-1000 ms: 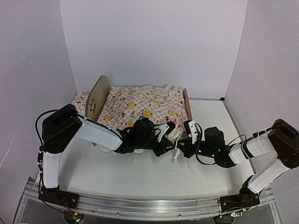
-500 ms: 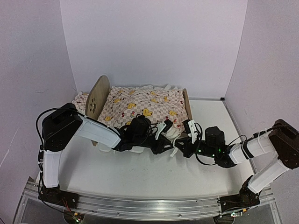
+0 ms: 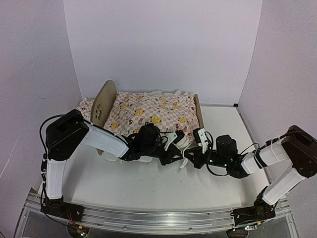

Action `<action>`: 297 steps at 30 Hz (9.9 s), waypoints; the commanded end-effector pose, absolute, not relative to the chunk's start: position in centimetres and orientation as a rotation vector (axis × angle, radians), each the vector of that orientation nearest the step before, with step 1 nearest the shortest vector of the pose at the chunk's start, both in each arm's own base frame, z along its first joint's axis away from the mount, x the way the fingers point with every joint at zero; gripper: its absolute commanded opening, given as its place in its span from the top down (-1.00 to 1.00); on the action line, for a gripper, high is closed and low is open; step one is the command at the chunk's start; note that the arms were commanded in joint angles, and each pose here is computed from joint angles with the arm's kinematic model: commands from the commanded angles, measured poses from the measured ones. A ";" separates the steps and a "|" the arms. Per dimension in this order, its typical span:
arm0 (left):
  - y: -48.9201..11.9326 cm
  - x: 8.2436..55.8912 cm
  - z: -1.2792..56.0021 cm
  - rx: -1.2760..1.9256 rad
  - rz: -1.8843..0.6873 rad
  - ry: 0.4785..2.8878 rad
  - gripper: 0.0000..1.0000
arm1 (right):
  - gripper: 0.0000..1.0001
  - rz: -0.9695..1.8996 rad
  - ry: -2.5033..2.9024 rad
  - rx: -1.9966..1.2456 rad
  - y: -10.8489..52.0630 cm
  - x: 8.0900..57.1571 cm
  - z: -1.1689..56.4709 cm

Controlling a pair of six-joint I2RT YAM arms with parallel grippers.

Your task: Set up the pet bed

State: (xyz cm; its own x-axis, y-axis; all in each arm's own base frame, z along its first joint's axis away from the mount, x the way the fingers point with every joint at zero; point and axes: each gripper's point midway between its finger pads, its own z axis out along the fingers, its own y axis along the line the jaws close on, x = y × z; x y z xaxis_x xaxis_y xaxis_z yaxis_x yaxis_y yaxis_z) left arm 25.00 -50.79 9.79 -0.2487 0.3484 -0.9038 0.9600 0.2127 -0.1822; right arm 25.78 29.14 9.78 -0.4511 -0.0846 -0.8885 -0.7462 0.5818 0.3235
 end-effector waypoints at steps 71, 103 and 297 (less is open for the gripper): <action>-51.2 25.5 18.3 0.996 -1.034 1.642 1.00 | 1.00 0.850 2.433 0.028 24.0 22.8 5.0; -53.5 35.3 43.2 0.568 -0.519 1.119 1.00 | 1.00 0.741 2.422 0.380 20.8 23.4 -3.2; -26.9 20.8 13.0 0.221 -0.935 2.096 -0.07 | 0.76 0.316 1.898 -1.231 44.2 31.7 16.6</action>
